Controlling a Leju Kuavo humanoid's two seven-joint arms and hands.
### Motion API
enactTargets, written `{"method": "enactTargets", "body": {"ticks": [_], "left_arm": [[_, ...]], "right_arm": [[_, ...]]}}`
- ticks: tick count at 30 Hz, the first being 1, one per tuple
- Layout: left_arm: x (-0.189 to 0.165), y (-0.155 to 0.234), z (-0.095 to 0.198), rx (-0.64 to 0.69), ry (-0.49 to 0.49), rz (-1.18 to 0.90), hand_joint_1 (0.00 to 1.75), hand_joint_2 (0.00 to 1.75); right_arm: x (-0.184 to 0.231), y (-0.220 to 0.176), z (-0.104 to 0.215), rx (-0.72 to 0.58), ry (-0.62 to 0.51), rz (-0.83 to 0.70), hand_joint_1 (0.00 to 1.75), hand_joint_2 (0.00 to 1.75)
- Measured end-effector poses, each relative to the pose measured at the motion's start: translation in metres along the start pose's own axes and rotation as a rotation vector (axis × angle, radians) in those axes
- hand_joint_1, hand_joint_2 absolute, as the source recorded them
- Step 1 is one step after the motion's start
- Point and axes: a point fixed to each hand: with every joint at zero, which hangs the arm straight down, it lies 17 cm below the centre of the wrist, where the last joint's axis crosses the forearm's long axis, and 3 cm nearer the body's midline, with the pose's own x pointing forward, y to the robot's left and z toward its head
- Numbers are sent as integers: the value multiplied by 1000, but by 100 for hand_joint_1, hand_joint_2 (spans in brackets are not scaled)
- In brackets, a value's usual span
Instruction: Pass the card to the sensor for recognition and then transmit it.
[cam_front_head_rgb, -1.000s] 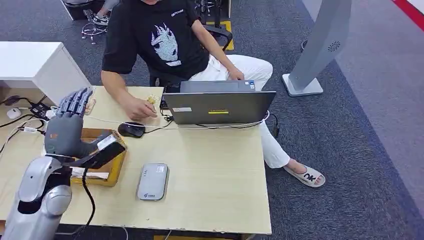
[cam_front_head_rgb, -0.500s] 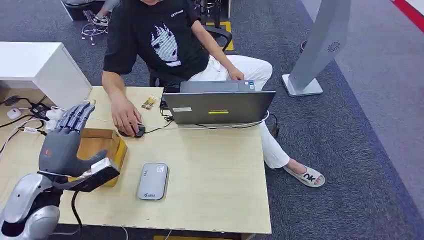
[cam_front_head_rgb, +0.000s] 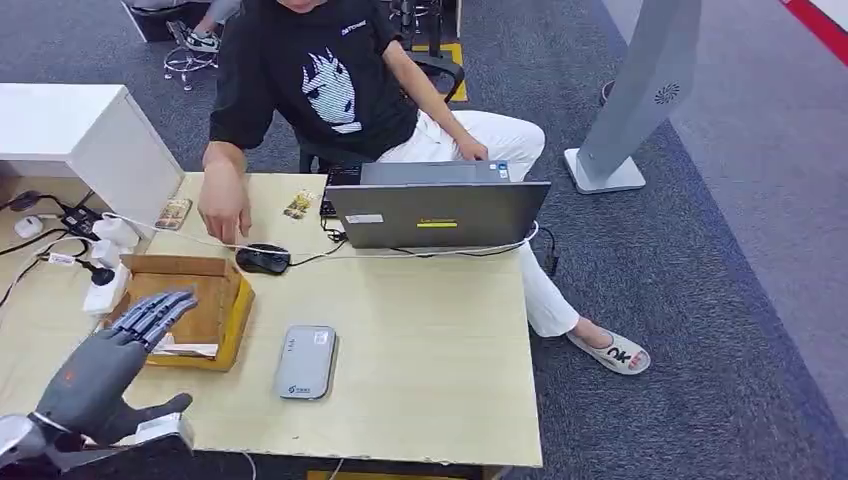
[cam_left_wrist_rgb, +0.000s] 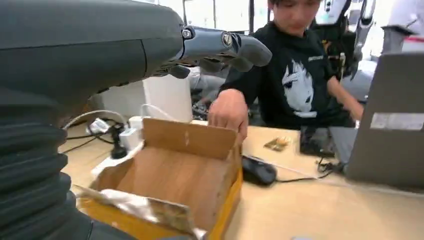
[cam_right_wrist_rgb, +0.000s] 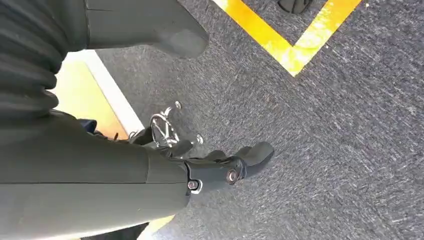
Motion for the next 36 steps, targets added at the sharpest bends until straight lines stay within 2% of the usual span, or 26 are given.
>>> {"method": "enactTargets", "body": {"ticks": [4,13,18,28,36], "left_arm": [[-10,-2,16,-55,24,-23,0,175],[-53,6,37,-120,154,-226,0,175],[-70,11,38,-106,209,-320,0,175],[-91,11,34,-98,261,-337,0,175],[-124,-17,26,-100,349,-282,0,175]], "right_arm": [[0,1,0,1,0,3,0,175],[-3,2,1,0,7,8,0,175],[-6,3,2,2,13,19,0,175],[-6,4,2,4,11,27,0,175],[-4,6,2,14,1,49,0,175]]}}
